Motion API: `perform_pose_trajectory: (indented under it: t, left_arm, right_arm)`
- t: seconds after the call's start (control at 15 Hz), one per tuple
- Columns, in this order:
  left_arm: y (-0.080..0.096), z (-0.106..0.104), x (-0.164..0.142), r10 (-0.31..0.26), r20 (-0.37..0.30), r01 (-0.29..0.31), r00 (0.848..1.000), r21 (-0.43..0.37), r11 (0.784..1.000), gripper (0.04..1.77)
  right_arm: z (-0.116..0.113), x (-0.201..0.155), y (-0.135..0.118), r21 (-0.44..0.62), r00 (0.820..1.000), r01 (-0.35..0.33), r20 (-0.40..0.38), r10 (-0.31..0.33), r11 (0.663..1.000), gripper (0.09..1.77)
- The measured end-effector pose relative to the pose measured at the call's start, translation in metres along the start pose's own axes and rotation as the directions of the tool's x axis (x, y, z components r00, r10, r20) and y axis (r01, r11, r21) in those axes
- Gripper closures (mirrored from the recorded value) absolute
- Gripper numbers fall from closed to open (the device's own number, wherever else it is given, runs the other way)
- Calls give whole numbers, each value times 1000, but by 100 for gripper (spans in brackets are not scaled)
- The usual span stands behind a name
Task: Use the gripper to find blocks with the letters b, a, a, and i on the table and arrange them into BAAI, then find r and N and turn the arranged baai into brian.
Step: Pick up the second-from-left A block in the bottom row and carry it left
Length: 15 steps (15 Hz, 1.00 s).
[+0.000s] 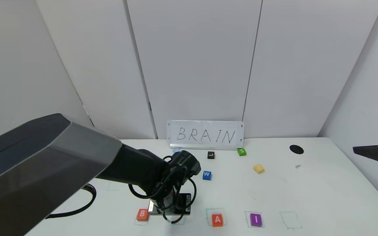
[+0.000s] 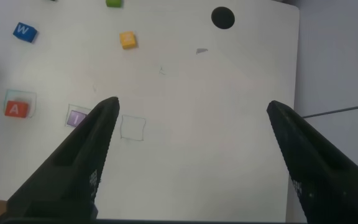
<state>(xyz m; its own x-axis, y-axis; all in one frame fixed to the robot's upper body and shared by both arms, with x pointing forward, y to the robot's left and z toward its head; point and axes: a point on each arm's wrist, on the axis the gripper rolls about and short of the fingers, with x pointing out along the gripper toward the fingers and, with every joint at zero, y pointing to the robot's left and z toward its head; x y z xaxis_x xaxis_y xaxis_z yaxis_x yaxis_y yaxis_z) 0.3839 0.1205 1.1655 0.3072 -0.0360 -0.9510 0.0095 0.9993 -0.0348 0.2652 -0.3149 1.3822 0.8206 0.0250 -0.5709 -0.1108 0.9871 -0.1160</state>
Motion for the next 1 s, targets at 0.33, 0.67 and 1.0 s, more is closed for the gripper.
perform_pose_trajectory:
  t: [0.33,0.67,1.0]
  left_arm:
    - [42,19,-31,18,20,-19,1000,46,999,130]
    - [89,40,-38,3,22,-4,1000,20,1000,130]
    - [139,55,-32,29,18,-30,999,49,998,130]
  right_arm:
    - [0,0,0,-8,1000,1,0,-1,1000,15]
    - [-1,-1,0,-19,1000,2,12,-2,1000,15]
    - [-2,-3,0,-27,1000,2,16,-2,1000,15]
